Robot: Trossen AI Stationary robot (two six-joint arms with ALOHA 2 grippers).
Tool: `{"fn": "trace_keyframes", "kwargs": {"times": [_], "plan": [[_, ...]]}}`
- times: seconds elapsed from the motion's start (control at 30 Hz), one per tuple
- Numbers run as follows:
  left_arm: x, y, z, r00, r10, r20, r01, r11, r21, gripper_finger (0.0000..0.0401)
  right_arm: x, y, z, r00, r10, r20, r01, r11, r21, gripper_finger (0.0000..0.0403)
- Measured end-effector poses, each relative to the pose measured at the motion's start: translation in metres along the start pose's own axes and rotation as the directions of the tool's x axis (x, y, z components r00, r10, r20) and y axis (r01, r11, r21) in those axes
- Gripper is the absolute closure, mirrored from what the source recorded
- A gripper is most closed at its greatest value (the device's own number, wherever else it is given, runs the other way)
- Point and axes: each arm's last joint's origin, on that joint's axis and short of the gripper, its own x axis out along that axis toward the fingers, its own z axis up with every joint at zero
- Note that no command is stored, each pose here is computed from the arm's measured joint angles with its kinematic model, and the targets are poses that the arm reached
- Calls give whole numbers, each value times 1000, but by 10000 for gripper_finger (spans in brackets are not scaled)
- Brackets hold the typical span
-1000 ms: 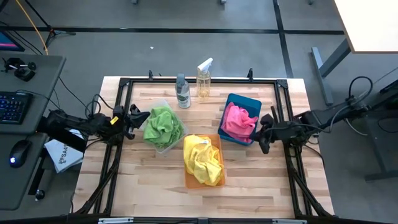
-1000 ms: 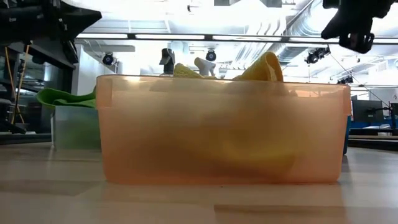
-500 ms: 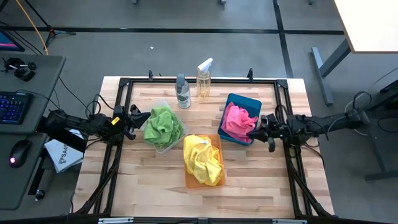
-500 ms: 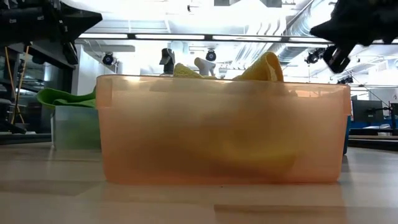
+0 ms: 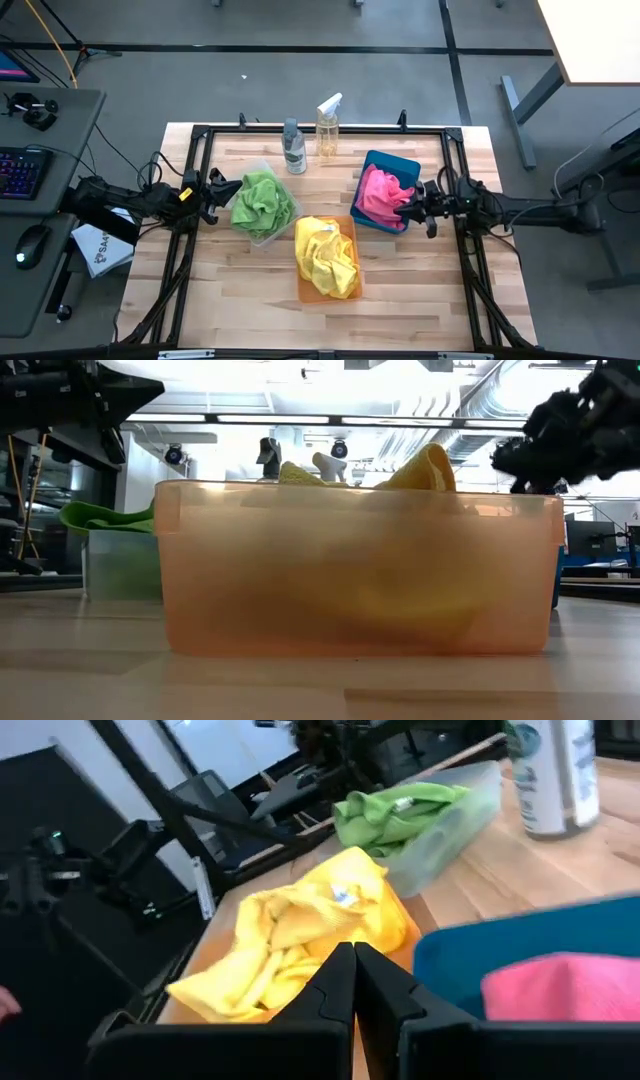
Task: Sort microfiber towel by color & place in baskets
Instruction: Return to Home Position
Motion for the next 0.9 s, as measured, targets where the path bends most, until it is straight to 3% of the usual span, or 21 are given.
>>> {"fn": "trace_keyframes", "kwargs": {"times": [0.17,0.3,0.57,0.9], "plan": [[0,0,0,1000,0,0,0,1000,0,401,-3,-5,-13,998,-10,56,7,998,60,403],[0,0,0,1000,1,0,-1,1000,0,401,-4,-4,-14,998,-25,56,23,999,34,403],[0,0,0,1000,1,0,-1,1000,1,401,-4,-10,-26,994,-90,-66,103,965,242,403],[0,0,0,1000,1,0,-1,1000,1,401,-4,-10,-27,993,-97,-74,112,963,244,403]]}}
